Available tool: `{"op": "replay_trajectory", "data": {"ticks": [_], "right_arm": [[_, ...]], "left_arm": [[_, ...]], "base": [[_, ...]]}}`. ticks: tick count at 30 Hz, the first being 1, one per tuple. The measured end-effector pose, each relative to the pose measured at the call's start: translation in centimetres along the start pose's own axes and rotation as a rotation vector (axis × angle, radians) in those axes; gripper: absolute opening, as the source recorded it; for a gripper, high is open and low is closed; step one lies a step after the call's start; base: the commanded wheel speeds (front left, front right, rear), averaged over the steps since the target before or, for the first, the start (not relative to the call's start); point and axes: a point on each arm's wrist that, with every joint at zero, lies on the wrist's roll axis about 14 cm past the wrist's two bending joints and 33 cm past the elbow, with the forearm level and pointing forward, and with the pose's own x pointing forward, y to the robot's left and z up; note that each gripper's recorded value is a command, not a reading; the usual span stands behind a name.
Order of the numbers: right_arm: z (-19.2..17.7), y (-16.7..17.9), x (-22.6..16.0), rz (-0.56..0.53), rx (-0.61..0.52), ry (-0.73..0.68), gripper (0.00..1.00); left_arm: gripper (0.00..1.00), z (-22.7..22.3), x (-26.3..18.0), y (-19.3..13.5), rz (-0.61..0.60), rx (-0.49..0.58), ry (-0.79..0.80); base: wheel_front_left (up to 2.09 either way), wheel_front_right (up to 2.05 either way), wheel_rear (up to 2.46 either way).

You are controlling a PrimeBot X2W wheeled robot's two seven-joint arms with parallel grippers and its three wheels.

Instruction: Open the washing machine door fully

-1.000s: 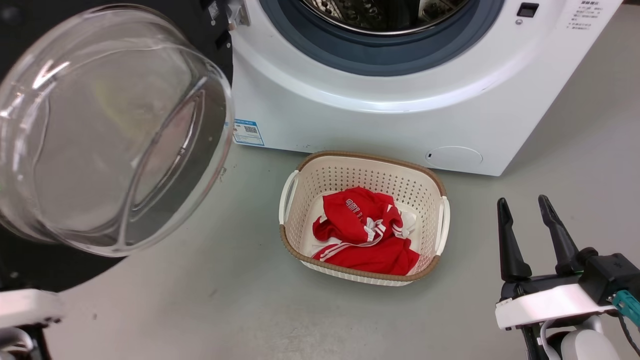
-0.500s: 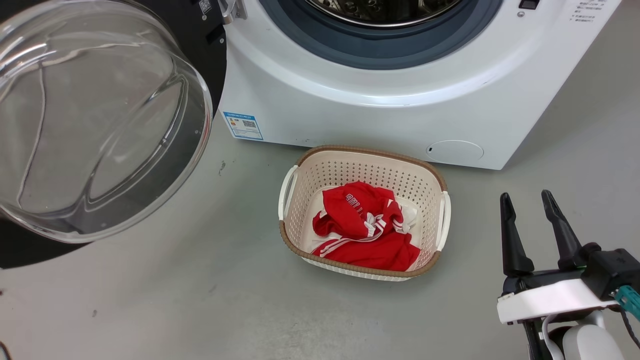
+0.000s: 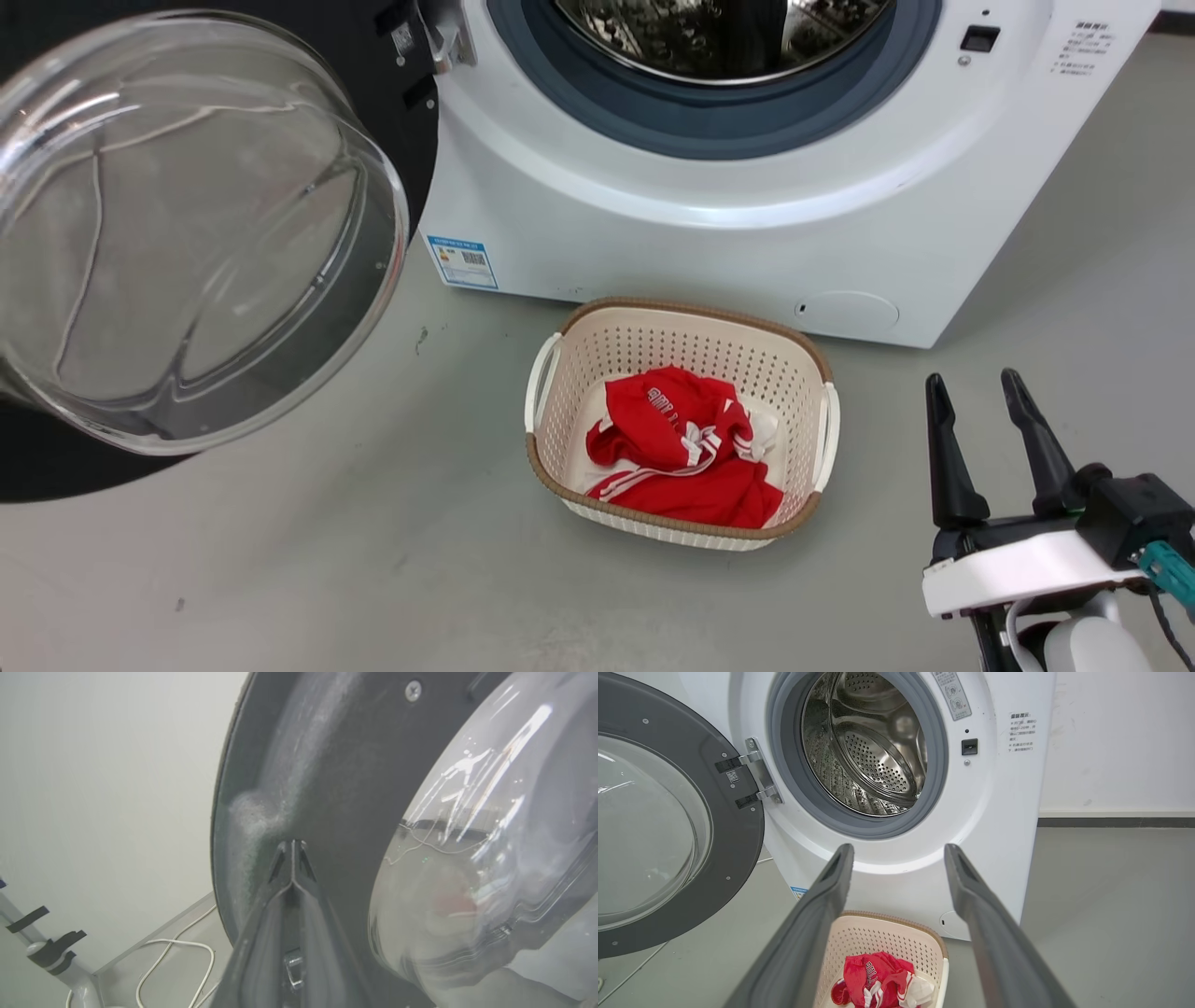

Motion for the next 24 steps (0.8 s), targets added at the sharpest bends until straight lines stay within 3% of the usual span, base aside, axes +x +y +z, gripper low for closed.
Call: {"op": "replay_trajectory", "data": {"ticks": [8, 9, 11, 13, 14, 24], "right_arm": [[1.3, 0.3, -1.2, -0.002, -0.005, -0.025, 1.0], [1.5, 0.3, -1.4, -0.002, -0.007, -0.029, 1.0], [1.8, 0.3, -1.6, -0.004, -0.01, -0.035, 1.0], [1.9, 0.2, -1.7, -0.006, -0.012, -0.038, 1.0], [2.0, 0.2, -1.7, -0.007, -0.013, -0.039, 1.0], [3.0, -0.9, -2.3, -0.039, -0.026, -0.068, 1.0]], "left_arm": [[0.0, -1.0, -5.7, -2.1, -0.029, -0.081, -0.015], [0.05, -0.9, -6.6, -2.8, -0.034, -0.094, -0.023], [0.39, -0.8, -8.1, -4.1, -0.052, -0.122, -0.03], [0.86, -0.6, -9.3, -5.5, -0.077, -0.126, -0.037], [1.0, -0.4, -9.6, -6.3, -0.094, -0.124, -0.043], [1.0, 1.7, -11.8, -14.8, -0.332, -0.162, -0.091]], "base": [[0.0, 0.0, 0.0], [0.0, 0.0, 0.0], [0.0, 0.0, 0.0], [0.0, 0.0, 0.0], [0.0, 0.0, 0.0], [0.0, 0.0, 0.0]]}}
